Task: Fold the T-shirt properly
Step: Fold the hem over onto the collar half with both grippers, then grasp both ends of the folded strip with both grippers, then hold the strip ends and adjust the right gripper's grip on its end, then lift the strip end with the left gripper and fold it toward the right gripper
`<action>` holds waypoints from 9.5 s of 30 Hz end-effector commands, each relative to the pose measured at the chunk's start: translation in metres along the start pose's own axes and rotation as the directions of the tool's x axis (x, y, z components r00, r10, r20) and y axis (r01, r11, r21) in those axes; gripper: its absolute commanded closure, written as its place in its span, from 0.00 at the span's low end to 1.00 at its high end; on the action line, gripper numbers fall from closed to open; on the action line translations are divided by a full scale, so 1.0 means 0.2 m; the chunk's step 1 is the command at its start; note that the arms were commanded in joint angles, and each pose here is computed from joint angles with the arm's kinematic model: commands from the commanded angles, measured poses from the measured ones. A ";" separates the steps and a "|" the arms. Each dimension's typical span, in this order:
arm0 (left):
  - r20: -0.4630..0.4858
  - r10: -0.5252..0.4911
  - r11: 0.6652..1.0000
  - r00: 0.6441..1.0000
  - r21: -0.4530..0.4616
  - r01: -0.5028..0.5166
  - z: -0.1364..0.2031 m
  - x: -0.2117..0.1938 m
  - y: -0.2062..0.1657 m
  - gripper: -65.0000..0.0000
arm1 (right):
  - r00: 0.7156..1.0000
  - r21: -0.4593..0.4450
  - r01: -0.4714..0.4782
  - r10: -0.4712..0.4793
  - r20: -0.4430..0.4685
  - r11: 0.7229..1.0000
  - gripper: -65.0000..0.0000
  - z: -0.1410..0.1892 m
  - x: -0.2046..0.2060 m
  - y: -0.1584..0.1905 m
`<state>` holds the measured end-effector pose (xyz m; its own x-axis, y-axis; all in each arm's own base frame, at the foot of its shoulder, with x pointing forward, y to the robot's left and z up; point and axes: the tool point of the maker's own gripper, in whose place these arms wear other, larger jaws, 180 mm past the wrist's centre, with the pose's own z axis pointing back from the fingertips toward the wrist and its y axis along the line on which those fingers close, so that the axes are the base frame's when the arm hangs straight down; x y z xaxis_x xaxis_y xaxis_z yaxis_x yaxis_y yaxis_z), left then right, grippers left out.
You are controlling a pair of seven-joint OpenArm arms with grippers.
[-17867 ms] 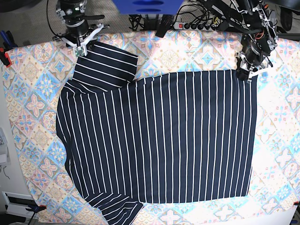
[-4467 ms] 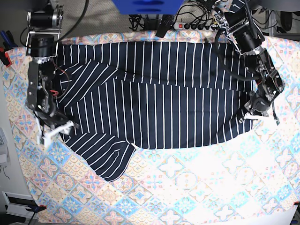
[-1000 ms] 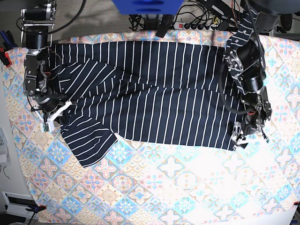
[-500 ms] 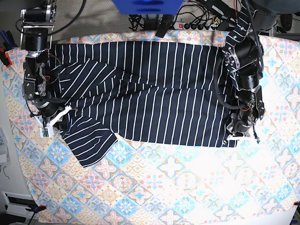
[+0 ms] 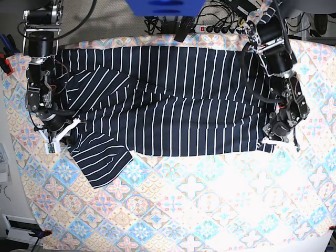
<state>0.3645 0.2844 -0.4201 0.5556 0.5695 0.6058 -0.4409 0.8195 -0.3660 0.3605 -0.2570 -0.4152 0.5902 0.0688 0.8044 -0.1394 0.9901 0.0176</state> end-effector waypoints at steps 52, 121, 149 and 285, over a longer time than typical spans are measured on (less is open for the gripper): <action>-0.163 -0.123 0.981 0.979 0.126 0.144 0.43 -0.36 0.55 0.99 | 0.994 -0.195 0.107 -0.104 0.022 0.975 1.00 0.30 -0.19 -0.39; -0.102 0.025 0.999 0.995 -0.022 -0.027 0.28 -0.55 0.07 0.67 | 0.997 -0.108 -0.011 0.002 -0.080 0.994 0.49 -0.29 0.13 -0.21; -0.095 0.023 0.999 0.995 -0.021 -0.025 0.28 -0.54 0.08 0.67 | 0.988 -0.065 0.091 -0.098 -0.122 0.994 1.00 -0.14 -0.01 -0.25; -0.153 -0.112 0.992 0.982 -0.076 0.101 0.56 -0.14 0.29 0.94 | 0.886 0.339 -0.270 0.370 -0.279 0.901 0.67 0.56 -0.56 0.76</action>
<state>0.2360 0.3029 -0.3934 0.7247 0.4897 0.4848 -0.3496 0.8675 -0.3537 0.1779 -0.1309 -0.4451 0.7147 0.4662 0.5215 -0.5490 0.8358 0.0053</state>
